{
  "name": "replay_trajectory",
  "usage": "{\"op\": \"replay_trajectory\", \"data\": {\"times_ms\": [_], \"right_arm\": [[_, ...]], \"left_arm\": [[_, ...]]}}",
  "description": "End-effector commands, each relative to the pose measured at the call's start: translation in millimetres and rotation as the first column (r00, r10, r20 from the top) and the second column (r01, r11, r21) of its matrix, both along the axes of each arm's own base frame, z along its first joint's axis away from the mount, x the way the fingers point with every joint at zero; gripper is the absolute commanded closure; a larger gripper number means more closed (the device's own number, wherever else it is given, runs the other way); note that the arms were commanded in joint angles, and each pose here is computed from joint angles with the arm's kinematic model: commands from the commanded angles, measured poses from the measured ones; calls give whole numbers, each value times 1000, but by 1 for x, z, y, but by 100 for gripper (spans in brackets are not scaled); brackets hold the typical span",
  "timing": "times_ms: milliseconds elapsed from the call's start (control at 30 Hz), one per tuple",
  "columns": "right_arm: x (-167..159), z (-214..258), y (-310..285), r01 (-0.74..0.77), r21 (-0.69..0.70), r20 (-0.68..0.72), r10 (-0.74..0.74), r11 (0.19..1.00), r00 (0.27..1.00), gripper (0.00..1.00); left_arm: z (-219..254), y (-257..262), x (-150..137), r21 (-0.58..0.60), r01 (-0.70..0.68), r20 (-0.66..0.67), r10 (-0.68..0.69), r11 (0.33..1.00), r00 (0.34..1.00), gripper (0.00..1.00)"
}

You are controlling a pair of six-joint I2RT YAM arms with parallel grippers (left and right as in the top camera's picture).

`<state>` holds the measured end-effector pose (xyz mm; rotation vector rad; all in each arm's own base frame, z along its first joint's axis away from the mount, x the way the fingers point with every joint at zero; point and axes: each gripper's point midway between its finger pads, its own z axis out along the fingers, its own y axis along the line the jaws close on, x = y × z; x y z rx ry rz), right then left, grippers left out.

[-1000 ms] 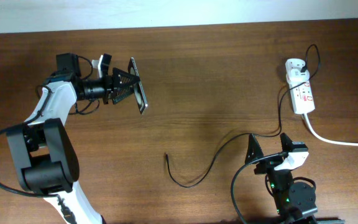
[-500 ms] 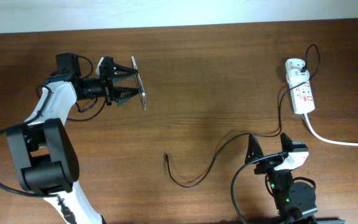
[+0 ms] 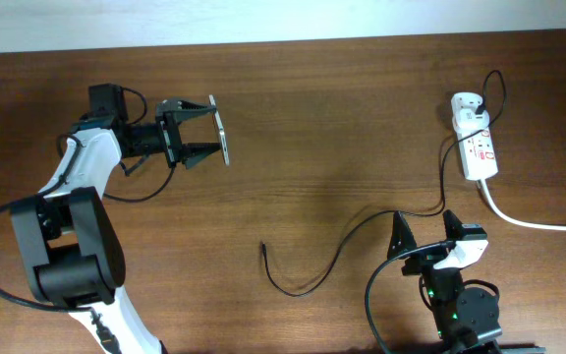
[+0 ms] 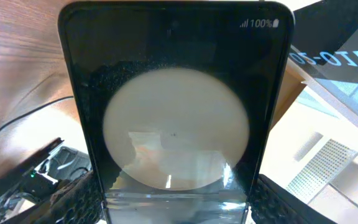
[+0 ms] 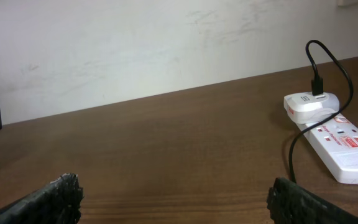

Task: Plug charger to phone and switch on socket
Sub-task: 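Lift the phone with the left gripper and tilt it upright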

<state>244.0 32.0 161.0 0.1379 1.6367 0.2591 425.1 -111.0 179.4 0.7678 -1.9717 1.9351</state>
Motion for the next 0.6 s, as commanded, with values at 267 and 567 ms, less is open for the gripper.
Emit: {"op": "replay_trajectory", "data": {"times_ms": [267, 567], "right_arm": [[0, -3, 0, 0, 4, -5, 0, 1000, 1000, 1], [0, -3, 0, 0, 4, -5, 0, 1000, 1000, 1]], "left_arm": [[8, 3, 3, -41, -4, -84, 1, 999, 996, 100], [8, 3, 3, -45, -6, -103, 1, 999, 995, 100]]}}
